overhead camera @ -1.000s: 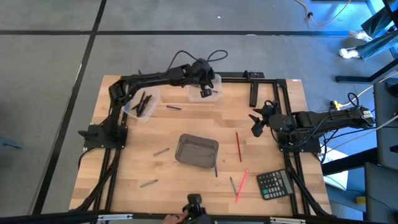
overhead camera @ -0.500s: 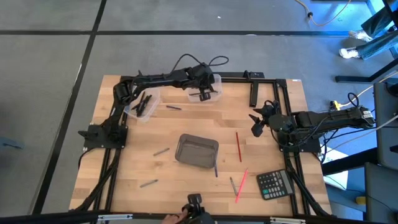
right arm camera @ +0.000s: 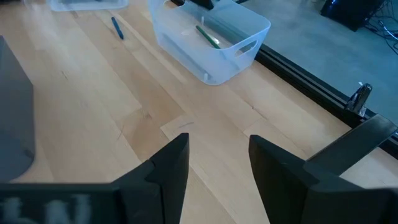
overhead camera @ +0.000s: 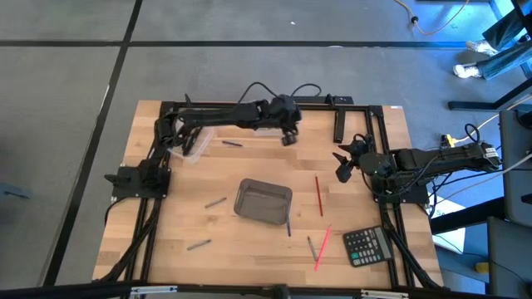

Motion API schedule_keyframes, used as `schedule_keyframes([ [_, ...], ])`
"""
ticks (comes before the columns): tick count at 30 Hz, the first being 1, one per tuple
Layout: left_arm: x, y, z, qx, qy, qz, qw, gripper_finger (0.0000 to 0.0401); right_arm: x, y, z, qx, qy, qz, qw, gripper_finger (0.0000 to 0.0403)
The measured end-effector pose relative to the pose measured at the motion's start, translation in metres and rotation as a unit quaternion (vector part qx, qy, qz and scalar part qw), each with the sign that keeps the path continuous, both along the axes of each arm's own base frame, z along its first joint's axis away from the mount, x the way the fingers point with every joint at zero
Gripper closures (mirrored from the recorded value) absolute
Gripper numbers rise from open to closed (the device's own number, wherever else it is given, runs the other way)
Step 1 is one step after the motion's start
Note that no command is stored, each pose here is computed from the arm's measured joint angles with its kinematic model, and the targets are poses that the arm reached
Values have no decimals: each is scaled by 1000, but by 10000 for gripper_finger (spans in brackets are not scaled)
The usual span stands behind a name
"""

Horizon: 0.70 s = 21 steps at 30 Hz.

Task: Sort crayons/erasers/pens/pencils in bins
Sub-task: Put the red pencil into the right transparent bin

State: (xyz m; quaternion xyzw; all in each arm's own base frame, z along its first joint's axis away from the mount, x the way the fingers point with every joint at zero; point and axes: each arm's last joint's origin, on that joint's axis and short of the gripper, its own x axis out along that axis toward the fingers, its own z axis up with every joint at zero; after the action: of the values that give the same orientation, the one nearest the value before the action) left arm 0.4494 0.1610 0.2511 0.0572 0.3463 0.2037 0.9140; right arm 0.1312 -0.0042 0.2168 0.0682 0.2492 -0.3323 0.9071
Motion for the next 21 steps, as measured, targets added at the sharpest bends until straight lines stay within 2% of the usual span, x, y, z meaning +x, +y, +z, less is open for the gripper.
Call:
schedule_keyframes([
  [3, 13, -20, 8, -72, -100, 39, 992, 332, 1, 0, 2, -1, -13, -3, 1000, 232],
  [6, 27, -49, 1, -99, -133, 1, 986, 334, 2, 0, 2, 0, -17, -2, 1000, 232],
  [11, 53, -109, -35, -88, -103, -87, 987, 334, -2, 0, 19, 12, 1, 11, 1000, 232],
  [14, 64, -127, -55, -65, -67, -150, 984, 334, -9, 1, 35, 29, 13, 6, 999, 232],
  [17, 73, -138, -66, -86, -31, -226, 970, 334, -14, 5, 47, 52, 15, 14, 998, 232],
  [19, 78, -140, -69, -117, -17, -289, 950, 334, -15, 7, 51, 58, 13, 21, 998, 232],
  [21, 83, -137, -70, -127, -13, -328, 936, 334, -15, 10, 53, 59, 7, 32, 998, 232],
])
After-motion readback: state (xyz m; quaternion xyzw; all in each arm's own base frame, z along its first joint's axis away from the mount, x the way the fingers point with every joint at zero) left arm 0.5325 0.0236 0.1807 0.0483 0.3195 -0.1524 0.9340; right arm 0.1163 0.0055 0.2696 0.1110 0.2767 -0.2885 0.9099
